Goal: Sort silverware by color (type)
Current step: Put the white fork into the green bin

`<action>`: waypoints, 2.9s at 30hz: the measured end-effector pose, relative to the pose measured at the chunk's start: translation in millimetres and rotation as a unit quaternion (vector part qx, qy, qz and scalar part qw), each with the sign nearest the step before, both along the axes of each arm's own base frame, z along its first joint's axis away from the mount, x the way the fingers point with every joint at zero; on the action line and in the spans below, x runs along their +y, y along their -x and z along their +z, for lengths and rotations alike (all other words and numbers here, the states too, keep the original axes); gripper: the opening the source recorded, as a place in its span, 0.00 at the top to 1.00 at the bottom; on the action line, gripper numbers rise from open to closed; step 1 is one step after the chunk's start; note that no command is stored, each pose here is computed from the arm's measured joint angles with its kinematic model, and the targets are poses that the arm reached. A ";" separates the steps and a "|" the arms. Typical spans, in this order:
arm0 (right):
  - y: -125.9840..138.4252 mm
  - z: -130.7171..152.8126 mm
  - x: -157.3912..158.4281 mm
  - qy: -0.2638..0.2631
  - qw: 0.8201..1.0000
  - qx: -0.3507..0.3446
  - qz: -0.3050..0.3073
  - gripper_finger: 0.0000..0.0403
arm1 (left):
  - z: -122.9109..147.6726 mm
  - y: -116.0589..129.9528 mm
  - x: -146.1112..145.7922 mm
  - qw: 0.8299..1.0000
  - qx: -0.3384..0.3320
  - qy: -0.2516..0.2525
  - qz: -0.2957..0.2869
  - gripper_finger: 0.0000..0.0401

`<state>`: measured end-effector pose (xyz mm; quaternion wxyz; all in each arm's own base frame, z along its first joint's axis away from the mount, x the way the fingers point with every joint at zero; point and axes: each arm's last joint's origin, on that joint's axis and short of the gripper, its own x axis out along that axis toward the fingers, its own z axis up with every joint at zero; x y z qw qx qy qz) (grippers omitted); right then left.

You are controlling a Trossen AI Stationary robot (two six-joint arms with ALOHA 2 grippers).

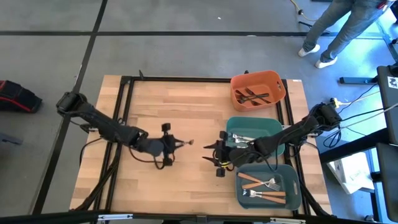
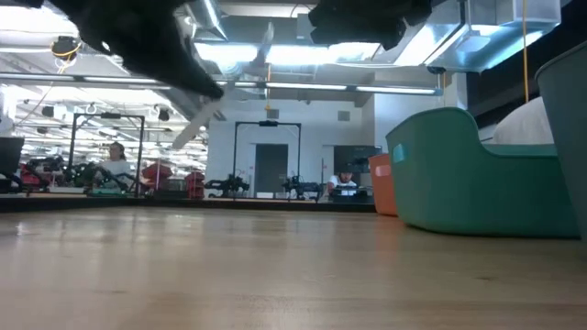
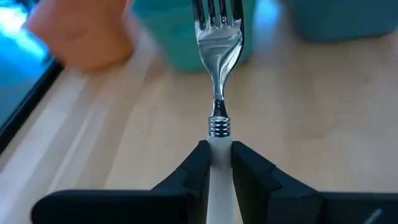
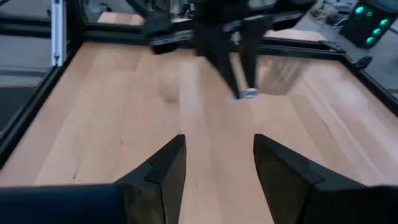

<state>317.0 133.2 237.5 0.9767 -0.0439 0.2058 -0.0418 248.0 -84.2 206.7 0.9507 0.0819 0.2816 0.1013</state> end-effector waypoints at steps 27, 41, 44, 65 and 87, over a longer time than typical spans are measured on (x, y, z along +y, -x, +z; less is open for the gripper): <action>-49.8 -29.7 -4.9 -0.031 0.988 -0.146 0.038 0.57 | 13.3 -0.7 -25.2 0.992 -0.087 0.009 -0.095 0.88; -52.8 -23.9 -11.6 -0.017 0.984 -0.173 0.040 0.58 | 13.7 -1.0 -24.1 0.993 -0.091 0.011 -0.080 0.88; -52.6 -24.4 -10.0 -0.017 0.984 -0.170 0.058 0.66 | 13.8 -1.1 -24.1 0.993 -0.091 0.011 -0.080 0.88; -36.5 -10.1 -8.3 0.053 0.990 -0.106 0.075 1.00 | 11.6 0.0 -23.2 0.994 -0.085 0.029 -0.057 0.71; 120.4 63.2 -34.7 0.087 0.986 0.104 -0.094 1.00 | 10.1 0.8 -23.5 0.995 -0.072 0.004 -0.073 0.70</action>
